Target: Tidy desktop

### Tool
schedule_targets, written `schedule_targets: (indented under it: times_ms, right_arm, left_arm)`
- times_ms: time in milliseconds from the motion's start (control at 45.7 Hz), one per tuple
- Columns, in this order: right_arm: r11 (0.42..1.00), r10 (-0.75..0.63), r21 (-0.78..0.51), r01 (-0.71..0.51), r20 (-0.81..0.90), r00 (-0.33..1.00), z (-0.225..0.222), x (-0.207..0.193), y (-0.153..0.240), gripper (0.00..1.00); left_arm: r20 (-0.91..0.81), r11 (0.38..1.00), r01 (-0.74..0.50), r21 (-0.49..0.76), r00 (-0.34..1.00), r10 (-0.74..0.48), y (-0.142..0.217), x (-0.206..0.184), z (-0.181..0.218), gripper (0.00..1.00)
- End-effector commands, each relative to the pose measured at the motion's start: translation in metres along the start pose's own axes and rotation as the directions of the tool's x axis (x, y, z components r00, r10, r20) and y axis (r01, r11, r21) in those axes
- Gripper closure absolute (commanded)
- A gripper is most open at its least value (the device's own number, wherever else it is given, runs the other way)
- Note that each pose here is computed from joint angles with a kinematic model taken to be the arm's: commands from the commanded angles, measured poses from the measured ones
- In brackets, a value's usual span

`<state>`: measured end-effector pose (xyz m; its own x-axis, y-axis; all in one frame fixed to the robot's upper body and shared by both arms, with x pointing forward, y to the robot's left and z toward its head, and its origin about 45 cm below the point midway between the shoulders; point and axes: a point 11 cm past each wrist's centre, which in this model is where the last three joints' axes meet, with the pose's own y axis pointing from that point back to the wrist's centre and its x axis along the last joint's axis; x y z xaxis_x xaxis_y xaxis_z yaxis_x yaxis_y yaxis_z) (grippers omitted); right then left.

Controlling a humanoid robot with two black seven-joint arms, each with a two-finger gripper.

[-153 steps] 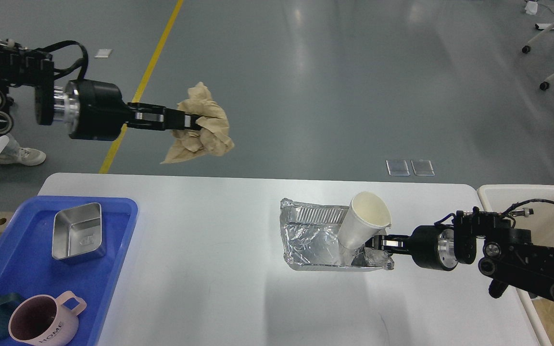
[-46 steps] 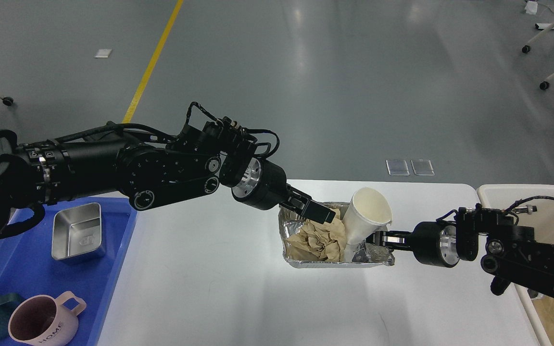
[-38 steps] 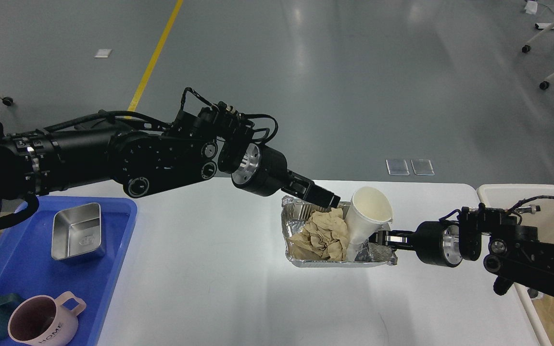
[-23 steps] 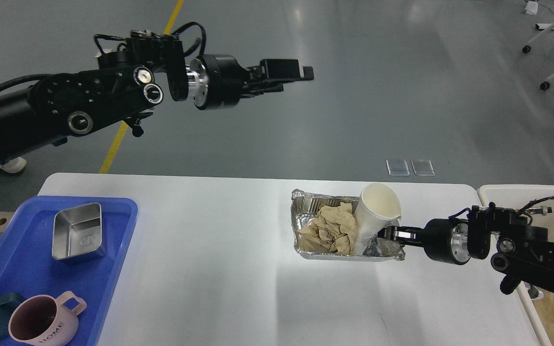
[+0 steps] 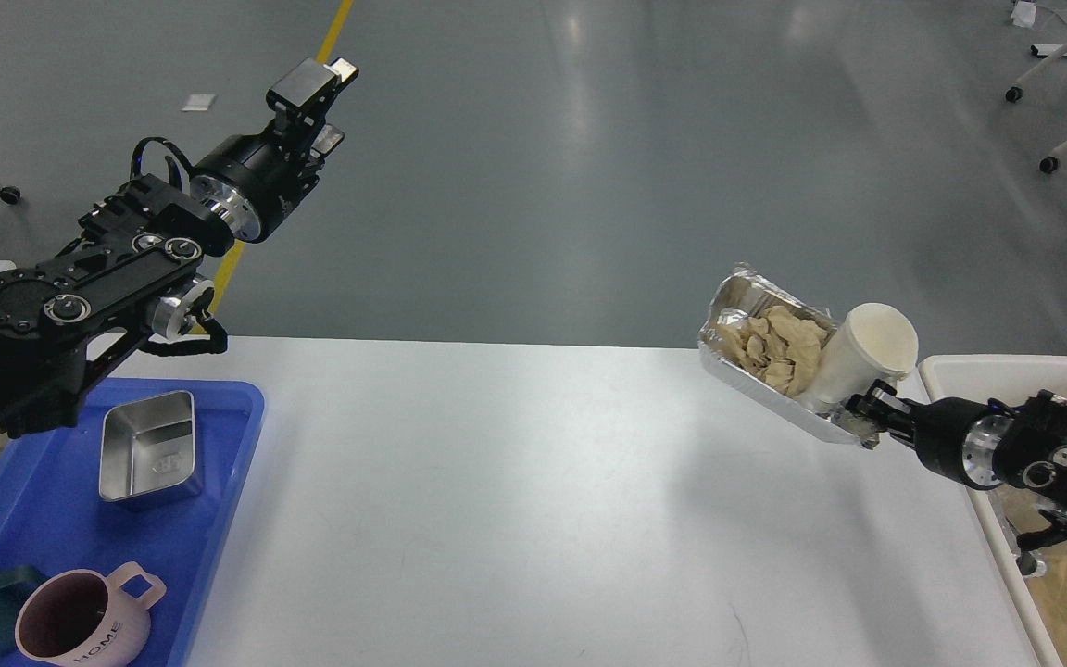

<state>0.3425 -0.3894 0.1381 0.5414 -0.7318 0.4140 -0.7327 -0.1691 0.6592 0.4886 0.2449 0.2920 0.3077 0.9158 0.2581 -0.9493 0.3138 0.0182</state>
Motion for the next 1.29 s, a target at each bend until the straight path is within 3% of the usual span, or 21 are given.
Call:
schedule_targets:
  times_ms: [0, 219, 394, 613, 985, 1007, 1051, 1139, 1160, 1270]
  right_arm:
    - [0.991, 0.100, -0.107, -0.084, 0.163, 0.982, 0.047, 0.010, 0.007, 1.00]
    - [0.928, 0.301, -0.319, -0.191, 0.343, 0.890, 0.136, 0.029, 0.038, 1.00]
    - [0.874, 0.427, -0.416, -0.253, 0.405, 0.809, 0.176, 0.046, 0.063, 1.00]
    - [0.830, 0.486, -0.488, -0.270, 0.396, 0.779, 0.209, 0.046, 0.083, 1.00]
    - [0.784, 0.536, -0.549, -0.290, 0.363, 0.762, 0.233, 0.049, 0.097, 1.00]
    - [0.780, 0.540, -0.552, -0.293, 0.360, 0.761, 0.234, 0.050, 0.098, 0.97]
    - [0.772, 0.552, -0.559, -0.302, 0.355, 0.755, 0.236, 0.050, 0.097, 0.73]
    - [0.724, 0.619, -0.590, -0.359, 0.323, 0.716, 0.243, 0.055, 0.100, 0.07]
    - [0.701, 0.645, -0.602, -0.382, 0.307, 0.700, 0.246, 0.058, 0.102, 0.00]
    - [0.670, 0.691, -0.622, -0.404, 0.326, 0.645, 0.250, 0.050, 0.091, 0.00]
  left_arm:
    - [-0.123, 0.994, -0.105, 0.011, 0.987, 0.105, 0.008, 0.023, -0.019, 0.13]
    - [-0.266, 0.976, -0.214, 0.047, 0.939, 0.219, 0.012, 0.048, -0.031, 0.12]
    - [-0.334, 0.968, -0.247, 0.034, 0.910, 0.244, 0.012, 0.048, -0.032, 0.07]
    - [-0.431, 0.945, -0.325, -0.032, 0.857, 0.281, 0.018, 0.054, -0.031, 0.05]
    - [-0.506, 0.939, -0.343, -0.029, 0.815, 0.282, 0.017, 0.045, -0.035, 0.05]
    - [-0.512, 0.940, -0.341, -0.027, 0.812, 0.280, 0.017, 0.044, -0.036, 0.05]
    - [-0.523, 0.941, -0.337, -0.026, 0.807, 0.274, 0.015, 0.040, -0.035, 0.05]
    - [-0.553, 0.940, -0.340, -0.021, 0.787, 0.272, 0.013, 0.035, -0.036, 0.05]
    - [-0.561, 0.938, -0.345, -0.019, 0.781, 0.276, 0.013, 0.035, -0.036, 0.05]
    - [-0.591, 0.930, -0.368, -0.009, 0.752, 0.292, 0.015, 0.039, -0.039, 0.05]
